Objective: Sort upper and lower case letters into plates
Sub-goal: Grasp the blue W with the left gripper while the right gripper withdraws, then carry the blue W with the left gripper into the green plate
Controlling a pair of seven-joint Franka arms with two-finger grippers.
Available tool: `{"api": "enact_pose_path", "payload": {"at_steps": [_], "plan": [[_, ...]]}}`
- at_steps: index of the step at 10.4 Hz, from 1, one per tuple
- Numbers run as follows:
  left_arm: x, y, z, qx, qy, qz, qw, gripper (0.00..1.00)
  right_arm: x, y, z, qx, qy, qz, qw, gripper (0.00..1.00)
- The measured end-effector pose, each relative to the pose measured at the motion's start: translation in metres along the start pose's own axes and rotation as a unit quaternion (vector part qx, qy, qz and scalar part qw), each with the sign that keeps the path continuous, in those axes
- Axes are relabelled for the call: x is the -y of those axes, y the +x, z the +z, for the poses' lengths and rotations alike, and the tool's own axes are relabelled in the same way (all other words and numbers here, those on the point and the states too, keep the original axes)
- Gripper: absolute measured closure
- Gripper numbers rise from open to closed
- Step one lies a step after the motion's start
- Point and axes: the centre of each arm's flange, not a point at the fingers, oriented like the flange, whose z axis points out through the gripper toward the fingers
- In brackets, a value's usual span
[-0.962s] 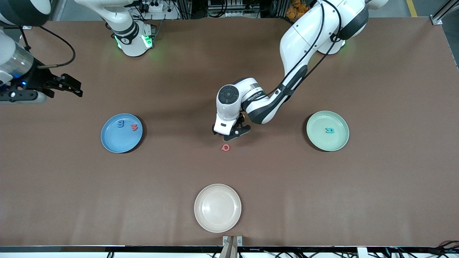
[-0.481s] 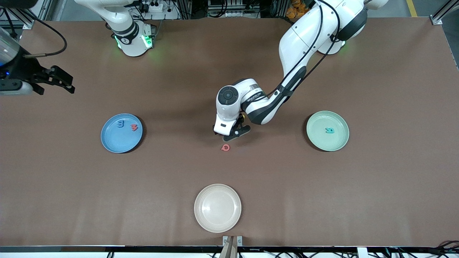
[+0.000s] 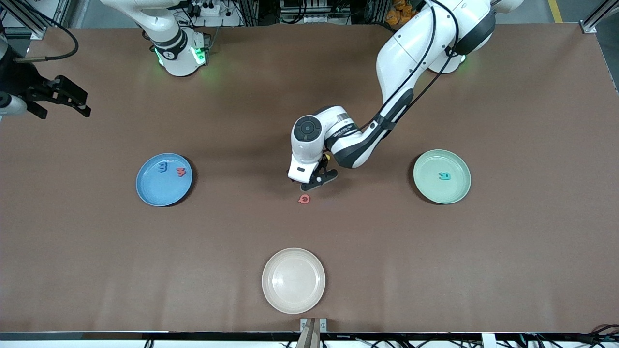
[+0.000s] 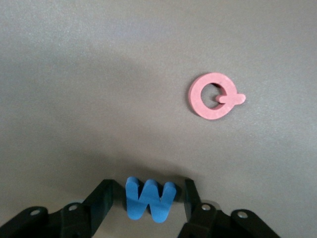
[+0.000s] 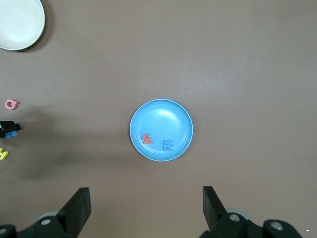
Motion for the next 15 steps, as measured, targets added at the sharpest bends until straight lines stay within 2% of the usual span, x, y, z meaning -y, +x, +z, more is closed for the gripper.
{"api": "enact_pose_path", "payload": {"at_steps": [3, 5, 7, 15], "plan": [[-0.001, 0.0, -0.001, -0.002, -0.001, 0.001, 1.0, 0.42, 0.008, -0.001, -0.006, 0.001, 0.0, 0.037, 0.999, 0.0], [-0.003, -0.002, -0.002, -0.005, -0.007, 0.002, 1.0, 0.52, 0.014, -0.004, -0.007, 0.011, -0.001, 0.052, 0.999, 0.0], [-0.004, -0.002, -0.005, -0.006, -0.008, 0.003, 1.0, 0.57, 0.014, -0.005, -0.007, 0.015, -0.001, 0.061, 0.998, 0.0], [-0.002, 0.008, -0.005, -0.01, -0.003, -0.002, 1.0, 0.57, 0.014, -0.003, 0.004, 0.031, -0.003, 0.061, 0.998, 0.0]]}}
